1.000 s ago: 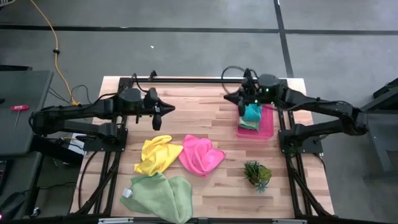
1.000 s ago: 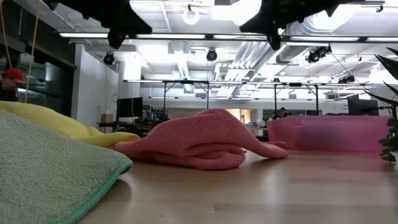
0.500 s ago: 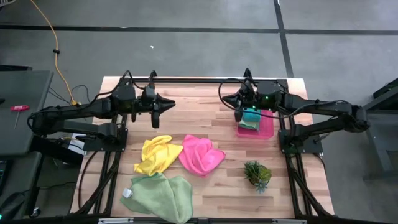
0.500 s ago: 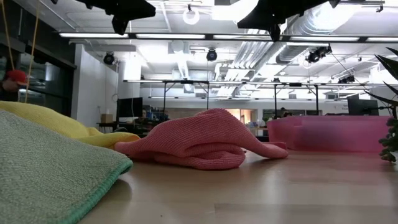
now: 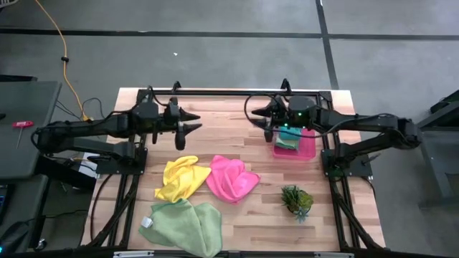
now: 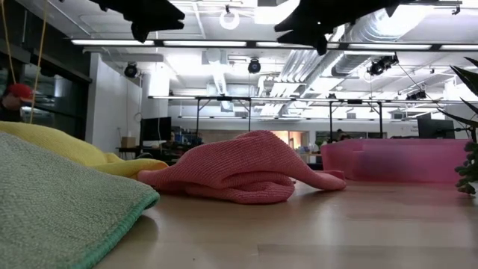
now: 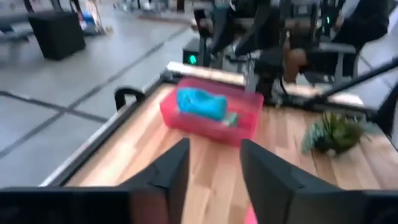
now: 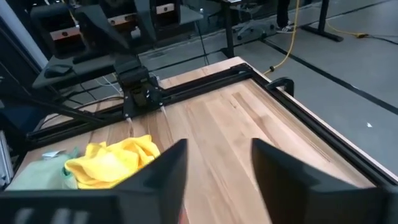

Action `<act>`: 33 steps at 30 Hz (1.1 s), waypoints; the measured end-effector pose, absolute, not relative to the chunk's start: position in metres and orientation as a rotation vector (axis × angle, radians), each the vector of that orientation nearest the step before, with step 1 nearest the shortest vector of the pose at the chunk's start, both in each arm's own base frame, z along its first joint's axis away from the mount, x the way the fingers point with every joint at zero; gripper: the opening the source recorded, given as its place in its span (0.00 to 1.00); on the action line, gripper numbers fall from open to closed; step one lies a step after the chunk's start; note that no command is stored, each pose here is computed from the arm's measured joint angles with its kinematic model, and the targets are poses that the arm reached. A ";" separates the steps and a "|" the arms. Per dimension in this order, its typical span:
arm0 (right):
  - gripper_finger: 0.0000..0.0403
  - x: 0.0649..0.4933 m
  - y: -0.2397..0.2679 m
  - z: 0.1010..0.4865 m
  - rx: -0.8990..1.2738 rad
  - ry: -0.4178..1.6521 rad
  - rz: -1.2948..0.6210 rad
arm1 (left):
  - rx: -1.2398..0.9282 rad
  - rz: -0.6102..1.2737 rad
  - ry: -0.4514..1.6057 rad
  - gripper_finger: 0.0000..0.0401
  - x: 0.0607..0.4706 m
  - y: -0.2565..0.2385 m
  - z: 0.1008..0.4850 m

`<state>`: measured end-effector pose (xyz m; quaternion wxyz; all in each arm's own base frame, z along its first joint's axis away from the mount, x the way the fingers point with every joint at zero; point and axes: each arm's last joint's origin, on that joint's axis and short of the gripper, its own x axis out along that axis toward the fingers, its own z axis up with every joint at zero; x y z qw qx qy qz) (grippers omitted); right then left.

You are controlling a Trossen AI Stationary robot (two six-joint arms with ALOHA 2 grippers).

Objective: Fold microfiber towels
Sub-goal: Fold the yellow microfiber cloth

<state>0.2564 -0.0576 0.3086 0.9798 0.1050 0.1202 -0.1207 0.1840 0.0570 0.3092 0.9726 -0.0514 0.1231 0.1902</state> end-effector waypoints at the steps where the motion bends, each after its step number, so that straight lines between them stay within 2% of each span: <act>1: 0.45 0.260 -0.058 0.307 0.208 0.239 -0.241 | -0.115 0.377 0.267 0.39 0.184 0.055 0.309; 5: 0.58 0.269 -0.060 0.300 0.206 0.245 -0.241 | -0.169 0.325 0.371 0.54 0.182 0.045 0.309; 10: 0.61 0.270 -0.061 0.298 0.204 0.243 -0.243 | -0.237 0.200 0.515 0.63 0.177 0.024 0.310; 14: 0.61 0.270 -0.061 0.299 0.211 0.243 -0.243 | -0.338 0.078 0.733 0.63 0.167 -0.003 0.295; 20: 0.61 0.271 -0.060 0.298 0.212 0.249 -0.239 | -0.411 0.035 1.107 0.60 0.143 -0.044 0.272; 26: 0.61 0.271 -0.060 0.298 0.211 0.250 -0.239 | -0.452 0.001 1.254 0.58 0.126 -0.081 0.240; 33: 0.61 0.270 -0.060 0.295 0.235 0.275 -0.245 | -0.293 0.023 1.311 0.55 0.109 -0.106 0.190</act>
